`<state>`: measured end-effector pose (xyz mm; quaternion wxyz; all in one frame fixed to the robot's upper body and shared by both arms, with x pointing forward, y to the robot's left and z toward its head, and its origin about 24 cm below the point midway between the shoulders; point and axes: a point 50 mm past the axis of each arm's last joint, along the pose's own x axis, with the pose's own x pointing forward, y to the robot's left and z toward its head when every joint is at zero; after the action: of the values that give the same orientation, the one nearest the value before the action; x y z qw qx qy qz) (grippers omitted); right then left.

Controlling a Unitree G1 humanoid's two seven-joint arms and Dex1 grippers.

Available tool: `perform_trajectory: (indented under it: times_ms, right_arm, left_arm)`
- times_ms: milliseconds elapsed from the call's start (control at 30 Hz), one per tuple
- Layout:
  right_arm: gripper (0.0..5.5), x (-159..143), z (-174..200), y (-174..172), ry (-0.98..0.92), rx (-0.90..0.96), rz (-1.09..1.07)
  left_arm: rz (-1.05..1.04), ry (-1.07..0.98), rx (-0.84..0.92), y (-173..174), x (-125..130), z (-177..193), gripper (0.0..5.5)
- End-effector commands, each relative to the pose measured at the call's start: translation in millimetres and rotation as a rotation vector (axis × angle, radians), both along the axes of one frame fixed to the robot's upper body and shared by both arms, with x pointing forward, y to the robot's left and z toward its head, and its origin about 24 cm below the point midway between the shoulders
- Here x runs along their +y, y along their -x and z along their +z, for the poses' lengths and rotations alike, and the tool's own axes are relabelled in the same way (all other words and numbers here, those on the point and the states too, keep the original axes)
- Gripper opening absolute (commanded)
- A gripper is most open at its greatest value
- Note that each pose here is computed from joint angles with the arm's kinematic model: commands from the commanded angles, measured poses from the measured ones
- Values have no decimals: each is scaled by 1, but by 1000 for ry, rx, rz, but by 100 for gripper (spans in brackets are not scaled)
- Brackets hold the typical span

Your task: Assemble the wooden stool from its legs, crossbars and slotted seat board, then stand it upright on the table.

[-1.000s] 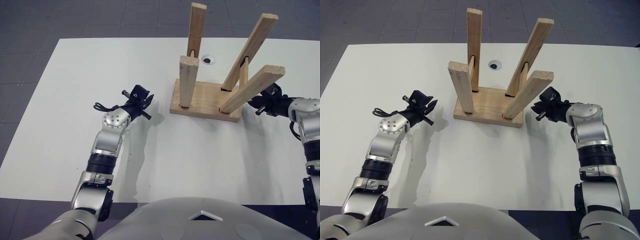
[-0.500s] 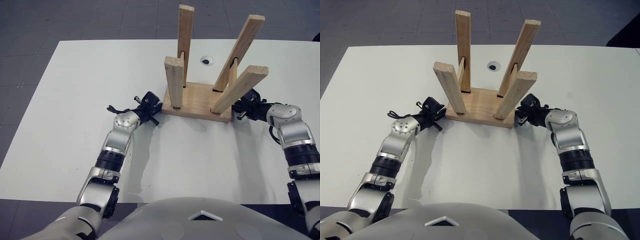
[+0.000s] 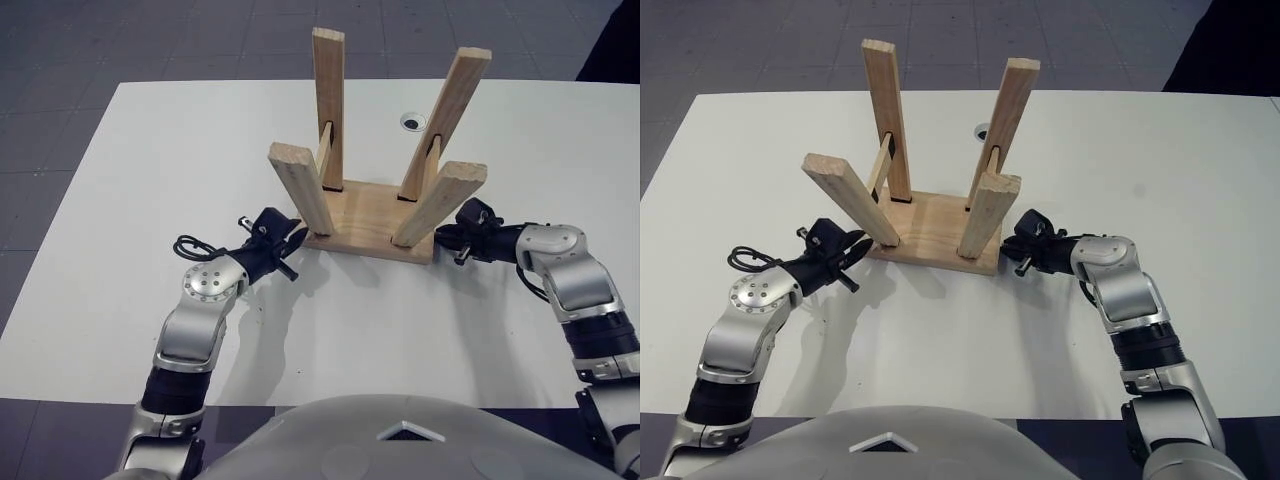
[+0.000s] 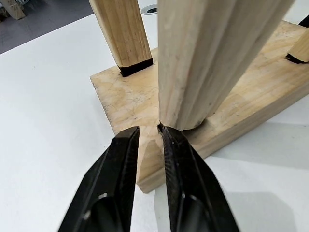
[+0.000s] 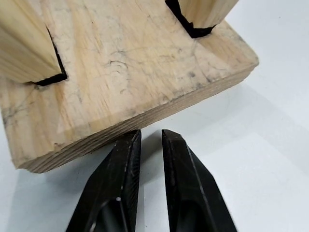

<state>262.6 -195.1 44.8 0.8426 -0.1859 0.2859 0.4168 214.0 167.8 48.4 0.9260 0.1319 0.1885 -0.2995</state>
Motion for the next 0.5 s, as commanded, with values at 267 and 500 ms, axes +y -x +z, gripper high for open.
perform_trajectory:
  times_ms: [267,500]
  right_arm:
    - [80,-14,-4,0,35,25,-32]
    - [80,0,-1,-4,5,5,-14]
  left_arm:
    - [128,-226,-141,-22,43,12,93]
    - [94,-218,-8,-42,34,-53,93]
